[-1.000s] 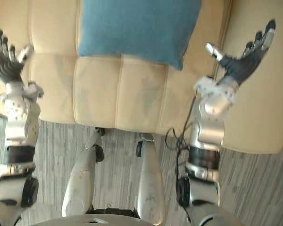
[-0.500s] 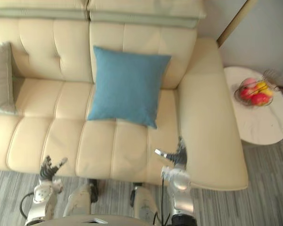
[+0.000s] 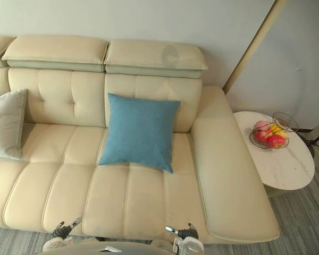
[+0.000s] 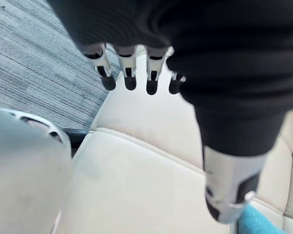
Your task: Pick up cushions and gather them together orderly.
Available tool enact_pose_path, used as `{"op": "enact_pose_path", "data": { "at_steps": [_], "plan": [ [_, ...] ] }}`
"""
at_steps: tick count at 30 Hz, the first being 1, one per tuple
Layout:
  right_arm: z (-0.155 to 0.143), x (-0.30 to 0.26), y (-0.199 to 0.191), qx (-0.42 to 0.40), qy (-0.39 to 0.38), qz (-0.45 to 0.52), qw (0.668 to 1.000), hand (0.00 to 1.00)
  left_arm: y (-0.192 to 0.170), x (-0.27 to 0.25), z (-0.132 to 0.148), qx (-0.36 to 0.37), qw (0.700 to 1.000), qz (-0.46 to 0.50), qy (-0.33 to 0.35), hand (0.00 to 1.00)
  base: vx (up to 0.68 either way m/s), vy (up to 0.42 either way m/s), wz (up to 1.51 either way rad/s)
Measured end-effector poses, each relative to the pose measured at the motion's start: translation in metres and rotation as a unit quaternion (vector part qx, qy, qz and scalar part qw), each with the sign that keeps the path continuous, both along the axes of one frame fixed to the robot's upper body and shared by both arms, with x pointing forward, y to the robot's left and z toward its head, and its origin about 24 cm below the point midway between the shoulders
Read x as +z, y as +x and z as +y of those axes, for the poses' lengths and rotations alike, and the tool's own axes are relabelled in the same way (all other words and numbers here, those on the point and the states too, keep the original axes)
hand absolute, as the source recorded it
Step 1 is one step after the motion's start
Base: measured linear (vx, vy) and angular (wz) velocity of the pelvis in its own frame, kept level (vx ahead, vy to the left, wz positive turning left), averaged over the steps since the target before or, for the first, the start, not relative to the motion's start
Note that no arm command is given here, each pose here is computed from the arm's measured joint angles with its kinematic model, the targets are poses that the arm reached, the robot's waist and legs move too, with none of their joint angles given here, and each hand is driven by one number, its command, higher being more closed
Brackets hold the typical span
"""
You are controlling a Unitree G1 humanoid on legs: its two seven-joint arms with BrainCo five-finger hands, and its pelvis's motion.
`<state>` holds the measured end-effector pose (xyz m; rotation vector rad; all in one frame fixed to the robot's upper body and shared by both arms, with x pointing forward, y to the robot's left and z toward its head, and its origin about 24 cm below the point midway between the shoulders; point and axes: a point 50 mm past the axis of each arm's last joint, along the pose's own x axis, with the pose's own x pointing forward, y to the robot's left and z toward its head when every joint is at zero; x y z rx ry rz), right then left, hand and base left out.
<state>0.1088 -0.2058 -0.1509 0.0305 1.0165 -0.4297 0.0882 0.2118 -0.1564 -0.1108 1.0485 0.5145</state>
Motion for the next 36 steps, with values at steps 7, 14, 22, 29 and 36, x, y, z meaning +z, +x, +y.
{"op": "enact_pose_path", "data": {
  "at_steps": [7, 14, 22, 29, 36],
  "plan": [
    [0.011, 0.005, 0.02, 0.029, 0.004, -0.025, 0.999, 0.0, 0.017, 0.005, -0.001, 0.005, 1.0, -0.023, 0.012, 0.0, -0.16, 0.032, -0.3],
    [0.02, 0.007, 0.033, 0.053, 0.007, -0.034, 0.998, 0.0, 0.016, 0.009, 0.008, 0.025, 0.999, -0.03, 0.029, 0.0, -0.2, -0.096, 0.19],
    [-0.001, 0.014, 0.043, 0.043, -0.034, -0.042, 0.998, 0.0, 0.025, 0.006, -0.026, -0.009, 0.999, -0.037, -0.002, 0.0, -0.33, -0.095, -0.06],
    [0.0, 0.009, 0.032, 0.028, -0.026, -0.026, 0.999, 0.0, 0.024, 0.006, -0.019, -0.01, 0.999, -0.038, 0.001, 0.0, -0.17, 0.142, -0.4],
    [0.011, 0.0, 0.014, 0.024, -0.006, 0.007, 1.0, 0.0, 0.015, 0.003, -0.012, -0.035, 0.999, -0.012, 0.01, 0.0, -0.06, 0.126, -0.42]
  ]
}}
